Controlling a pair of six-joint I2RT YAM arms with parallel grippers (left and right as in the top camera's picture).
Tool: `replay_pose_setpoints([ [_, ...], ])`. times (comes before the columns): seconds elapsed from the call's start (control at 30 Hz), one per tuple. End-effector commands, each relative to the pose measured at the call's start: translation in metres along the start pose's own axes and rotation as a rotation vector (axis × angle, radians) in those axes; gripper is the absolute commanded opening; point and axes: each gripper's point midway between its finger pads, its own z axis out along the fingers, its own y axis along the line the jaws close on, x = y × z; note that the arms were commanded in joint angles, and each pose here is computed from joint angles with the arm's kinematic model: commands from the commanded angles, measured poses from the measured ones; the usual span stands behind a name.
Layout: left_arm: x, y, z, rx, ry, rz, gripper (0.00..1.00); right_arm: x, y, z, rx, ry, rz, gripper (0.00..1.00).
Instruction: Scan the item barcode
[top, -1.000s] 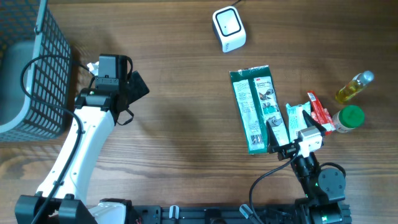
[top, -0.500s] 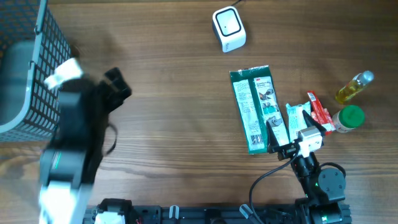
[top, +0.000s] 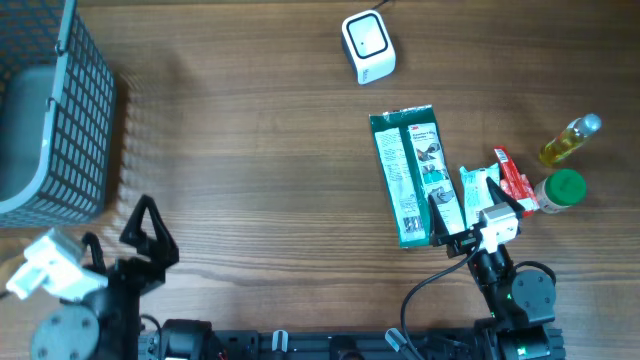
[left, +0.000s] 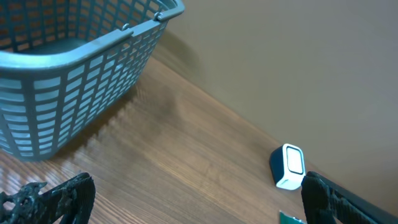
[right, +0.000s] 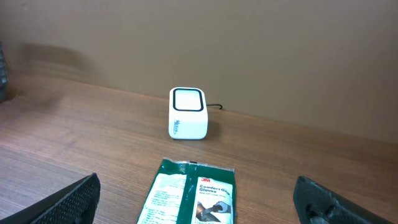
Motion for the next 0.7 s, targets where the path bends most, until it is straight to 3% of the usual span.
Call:
replay_pose_setpoints([
  [0.0, 0.012, 0.013, -0.013, 0.027, -0.046, -0.021, 1.0, -0.003, 0.002, -0.001, -0.011, -0.014, -0.013, 1.0],
  [0.37, 0.009, 0.015, -0.015, 0.132, -0.242, -0.083, 1.0, -0.003, 0.002, -0.001, -0.011, -0.014, -0.013, 1.0],
  [0.5, -0.011, -0.007, -0.014, 0.251, -0.337, -0.109, 1.0, -0.003, 0.002, -0.001, -0.011, -0.014, -0.013, 1.0],
  [0.67, -0.048, -0.05, -0.031, 0.519, -0.552, -0.14, 1.0, -0.003, 0.002, -0.001, -0.011, -0.014, -0.013, 1.0],
])
